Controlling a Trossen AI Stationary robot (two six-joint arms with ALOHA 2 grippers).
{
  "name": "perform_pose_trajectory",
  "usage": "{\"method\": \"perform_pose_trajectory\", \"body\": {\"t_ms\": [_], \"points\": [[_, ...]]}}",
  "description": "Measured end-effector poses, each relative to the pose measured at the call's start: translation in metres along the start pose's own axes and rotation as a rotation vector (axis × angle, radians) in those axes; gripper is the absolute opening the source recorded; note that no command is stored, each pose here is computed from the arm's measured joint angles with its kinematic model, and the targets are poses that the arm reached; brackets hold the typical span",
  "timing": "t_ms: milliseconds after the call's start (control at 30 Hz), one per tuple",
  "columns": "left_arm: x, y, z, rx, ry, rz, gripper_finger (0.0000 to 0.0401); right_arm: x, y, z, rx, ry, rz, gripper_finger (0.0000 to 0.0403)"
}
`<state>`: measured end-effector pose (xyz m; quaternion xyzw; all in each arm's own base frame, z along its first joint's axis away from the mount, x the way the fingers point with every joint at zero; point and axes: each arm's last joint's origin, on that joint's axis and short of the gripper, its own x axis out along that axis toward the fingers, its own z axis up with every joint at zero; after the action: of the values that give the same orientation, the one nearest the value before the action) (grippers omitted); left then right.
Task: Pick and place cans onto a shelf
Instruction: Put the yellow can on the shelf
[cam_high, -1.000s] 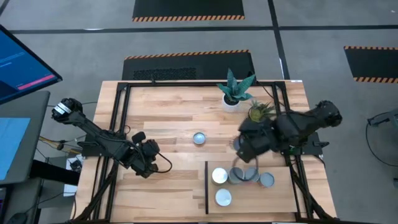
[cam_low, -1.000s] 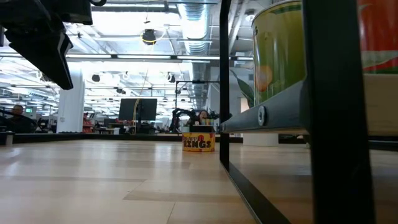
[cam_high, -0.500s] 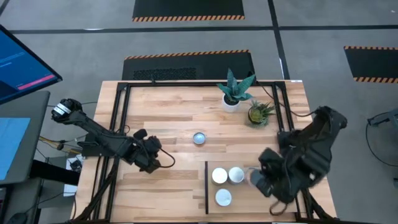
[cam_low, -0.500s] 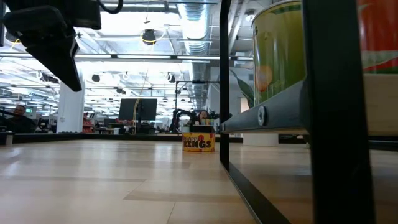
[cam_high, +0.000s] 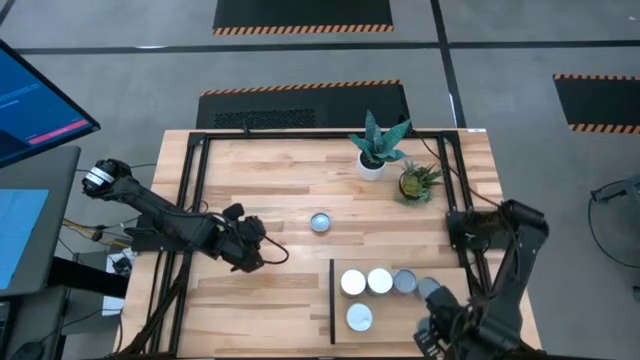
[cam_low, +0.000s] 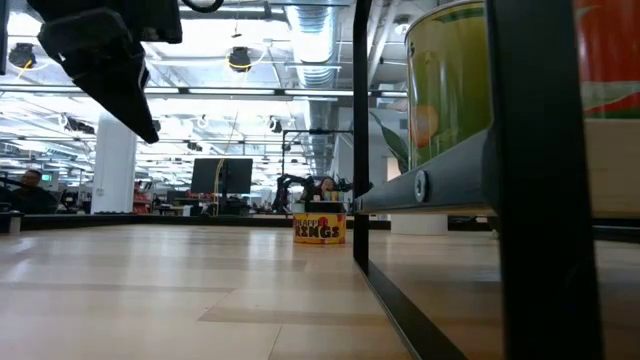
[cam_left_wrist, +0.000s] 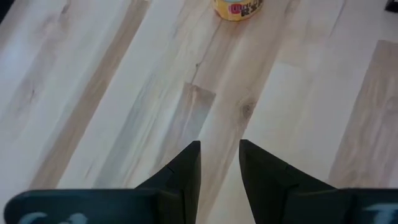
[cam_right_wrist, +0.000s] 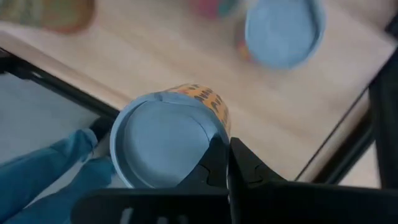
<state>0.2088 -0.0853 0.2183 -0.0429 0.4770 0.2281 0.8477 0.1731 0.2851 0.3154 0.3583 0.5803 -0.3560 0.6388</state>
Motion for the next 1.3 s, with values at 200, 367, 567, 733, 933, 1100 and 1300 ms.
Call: {"method": "perform_pose_trajectory", "body": {"t_ms": [200, 367, 567, 733, 933, 1100, 1300], "points": [[0.004, 0.005, 0.004, -0.001, 0.005, 0.018, 0.0099, 0.023, 0.009, -0.020, 0.107, -0.009, -0.036, 0.0003], [0.006, 0.008, 0.006, -0.018, 0.017, 0.019, 0.0099, 0.045, 0.017, -0.030, 0.156, -0.025, -0.107, 0.0004], [0.007, 0.009, 0.007, -0.020, 0.033, 0.007, 0.0099, 0.046, 0.013, -0.032, 0.169, -0.015, -0.156, 0.0003], [0.007, 0.009, 0.007, -0.007, 0.032, 0.007, 0.0099, 0.046, 0.010, -0.029, 0.174, -0.039, -0.193, 0.0003], [0.007, 0.009, 0.007, -0.006, 0.032, 0.008, 0.0099, 0.056, 0.012, -0.023, 0.186, -0.050, -0.210, 0.0005], [0.007, 0.009, 0.007, -0.006, 0.032, 0.008, 0.0099, 0.058, 0.011, -0.019, 0.190, -0.065, -0.230, 0.0004], [0.007, 0.009, 0.007, 0.028, 0.032, 0.008, 0.0099, 0.058, 0.011, -0.020, 0.190, -0.064, -0.229, 0.0008]]}}
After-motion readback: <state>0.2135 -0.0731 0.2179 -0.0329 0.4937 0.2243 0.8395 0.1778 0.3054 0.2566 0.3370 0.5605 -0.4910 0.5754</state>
